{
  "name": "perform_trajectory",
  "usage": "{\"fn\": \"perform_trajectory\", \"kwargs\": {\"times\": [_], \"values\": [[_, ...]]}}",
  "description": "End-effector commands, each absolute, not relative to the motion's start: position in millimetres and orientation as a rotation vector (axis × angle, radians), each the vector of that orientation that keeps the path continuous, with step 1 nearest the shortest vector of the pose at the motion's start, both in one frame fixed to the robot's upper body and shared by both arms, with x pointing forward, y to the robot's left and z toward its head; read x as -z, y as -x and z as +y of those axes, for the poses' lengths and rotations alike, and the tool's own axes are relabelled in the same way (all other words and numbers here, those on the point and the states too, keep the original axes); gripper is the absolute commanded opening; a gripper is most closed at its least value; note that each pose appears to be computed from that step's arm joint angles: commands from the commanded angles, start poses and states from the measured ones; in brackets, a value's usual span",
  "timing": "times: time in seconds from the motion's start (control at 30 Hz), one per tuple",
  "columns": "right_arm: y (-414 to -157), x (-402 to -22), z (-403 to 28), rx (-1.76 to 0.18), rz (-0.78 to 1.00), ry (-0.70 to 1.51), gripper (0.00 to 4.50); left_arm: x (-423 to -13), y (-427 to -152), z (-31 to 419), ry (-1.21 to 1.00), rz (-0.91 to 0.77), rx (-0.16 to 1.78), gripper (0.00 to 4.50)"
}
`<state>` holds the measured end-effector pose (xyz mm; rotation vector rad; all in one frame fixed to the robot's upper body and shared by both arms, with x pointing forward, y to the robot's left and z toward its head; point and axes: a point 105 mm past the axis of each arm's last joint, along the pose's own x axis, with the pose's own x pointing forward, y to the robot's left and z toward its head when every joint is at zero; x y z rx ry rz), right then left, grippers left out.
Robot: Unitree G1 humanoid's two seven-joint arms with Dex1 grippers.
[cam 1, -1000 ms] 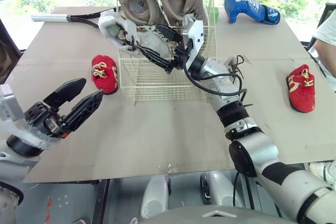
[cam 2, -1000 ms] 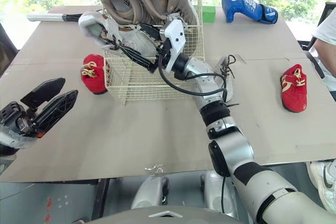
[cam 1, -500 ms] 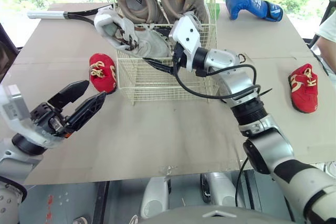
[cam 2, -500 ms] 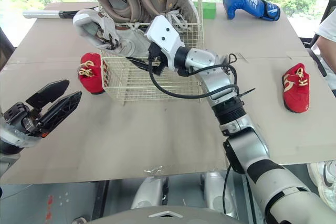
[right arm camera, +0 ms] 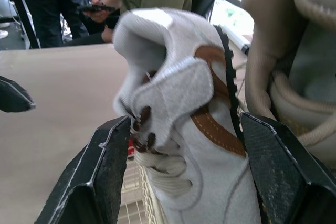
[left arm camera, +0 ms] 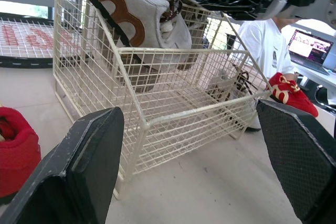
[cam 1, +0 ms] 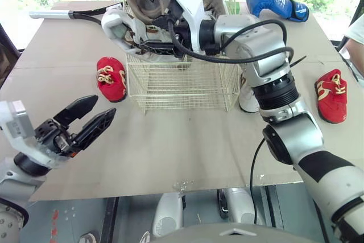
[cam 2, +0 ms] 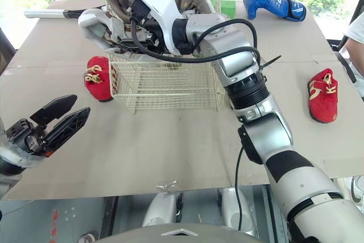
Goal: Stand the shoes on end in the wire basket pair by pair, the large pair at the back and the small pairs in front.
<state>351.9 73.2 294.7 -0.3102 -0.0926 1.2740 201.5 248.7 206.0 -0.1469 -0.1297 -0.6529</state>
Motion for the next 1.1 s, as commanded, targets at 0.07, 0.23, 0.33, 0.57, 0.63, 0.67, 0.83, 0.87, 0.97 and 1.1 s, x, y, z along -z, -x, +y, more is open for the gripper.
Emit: {"fn": "perform_trajectory", "kwargs": {"times": [0.07, 0.23, 0.33, 0.57, 0.63, 0.67, 0.83, 0.87, 0.97, 1.1], "values": [[-356, -310, 87, -1.251, -0.145, 0.324, 3.17, -220, -194, 242, 0.071, -0.172, 0.703, 4.34], [-361, -307, 90, -1.246, -0.143, 0.330, 1.59, -221, -193, 244, 0.049, -0.171, 0.703, 4.34], [-357, -308, 89, -1.260, -0.172, 0.327, 0.32, -219, -192, 244, 0.048, -0.169, 0.700, 4.34], [-342, -311, 77, -1.254, -0.346, 0.114, 0.03, -215, -194, 245, 0.053, -0.165, 0.688, 4.34], [-351, -300, 70, -1.152, -0.351, -0.023, 0.03, -214, -195, 244, 0.059, -0.165, 0.689, 4.34], [-354, -295, 68, -1.104, -0.373, -0.077, 0.03, -213, -196, 243, 0.063, -0.164, 0.691, 4.34], [-347, -289, 72, -1.027, -0.515, -0.196, 0.03, -211, -199, 240, 0.076, -0.160, 0.707, 4.34], [-346, -290, 73, -1.029, -0.529, -0.228, 0.03, -212, -199, 239, 0.077, -0.159, 0.709, 4.34], [-346, -288, 78, -1.008, -0.554, -0.250, 0.03, -212, -200, 240, 0.076, -0.157, 0.713, 4.34], [-349, -254, 83, -1.008, -0.479, -0.221, 0.03, -213, -200, 239, 0.072, -0.158, 0.711, 4.34]]}}
